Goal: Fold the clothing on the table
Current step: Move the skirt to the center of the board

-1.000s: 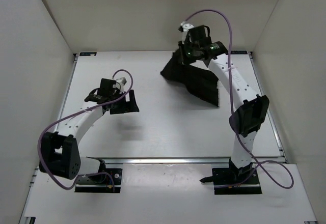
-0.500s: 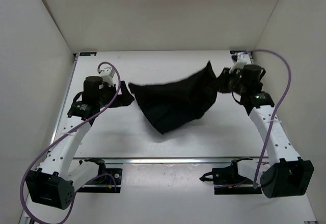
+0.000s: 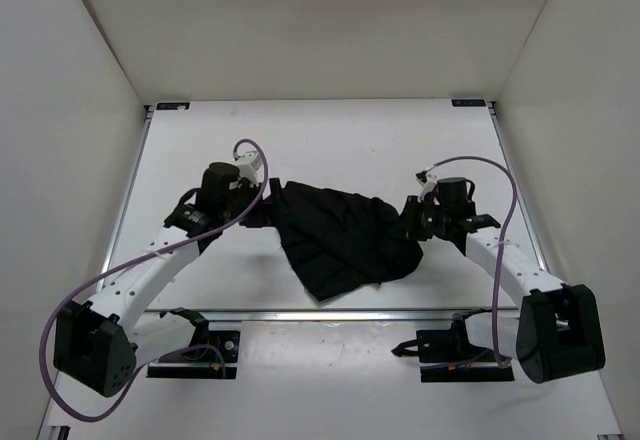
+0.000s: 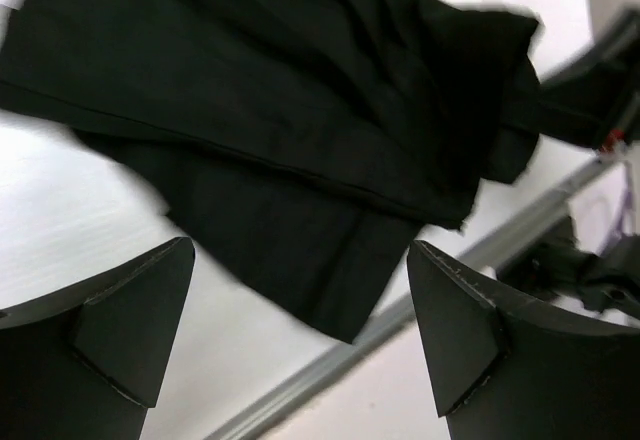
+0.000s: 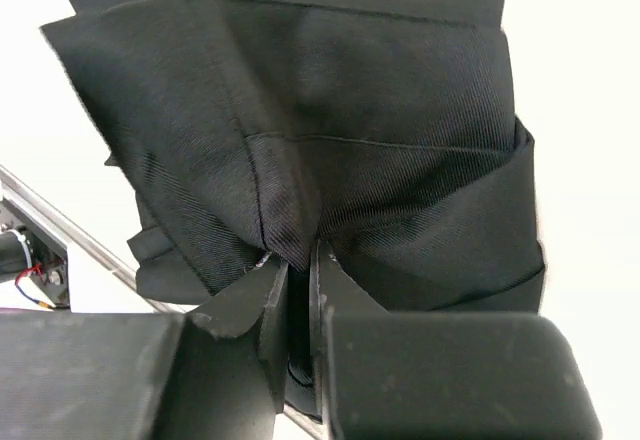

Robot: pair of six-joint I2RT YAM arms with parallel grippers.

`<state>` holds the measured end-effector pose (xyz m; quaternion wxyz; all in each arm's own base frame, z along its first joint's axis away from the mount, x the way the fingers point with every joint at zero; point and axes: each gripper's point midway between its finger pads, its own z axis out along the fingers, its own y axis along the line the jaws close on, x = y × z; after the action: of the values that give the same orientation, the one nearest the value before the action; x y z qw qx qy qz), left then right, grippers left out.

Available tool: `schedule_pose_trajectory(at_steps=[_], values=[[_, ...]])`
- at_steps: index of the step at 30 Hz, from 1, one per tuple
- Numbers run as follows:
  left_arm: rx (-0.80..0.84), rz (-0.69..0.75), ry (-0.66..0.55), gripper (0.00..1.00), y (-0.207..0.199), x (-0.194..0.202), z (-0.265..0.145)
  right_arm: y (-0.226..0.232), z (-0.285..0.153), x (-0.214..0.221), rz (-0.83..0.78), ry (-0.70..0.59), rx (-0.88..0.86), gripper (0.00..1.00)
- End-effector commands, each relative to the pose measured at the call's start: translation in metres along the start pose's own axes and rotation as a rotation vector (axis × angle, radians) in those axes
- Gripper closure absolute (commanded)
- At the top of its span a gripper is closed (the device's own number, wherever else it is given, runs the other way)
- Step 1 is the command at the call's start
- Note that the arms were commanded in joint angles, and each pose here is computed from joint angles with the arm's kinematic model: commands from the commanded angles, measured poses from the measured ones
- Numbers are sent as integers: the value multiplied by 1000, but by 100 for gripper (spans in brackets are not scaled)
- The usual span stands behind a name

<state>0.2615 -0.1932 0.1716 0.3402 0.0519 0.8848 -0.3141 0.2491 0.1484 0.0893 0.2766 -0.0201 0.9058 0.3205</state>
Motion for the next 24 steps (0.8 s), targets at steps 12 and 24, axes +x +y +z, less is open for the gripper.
schedule_pose_trajectory(at_steps=[12,24], values=[[163,-272,109,1,-27,76,46,127,61,-38,-210,78,-257,100],[-14,-465,24,1,19,85,65,102,57,-37,-170,63,-202,100]])
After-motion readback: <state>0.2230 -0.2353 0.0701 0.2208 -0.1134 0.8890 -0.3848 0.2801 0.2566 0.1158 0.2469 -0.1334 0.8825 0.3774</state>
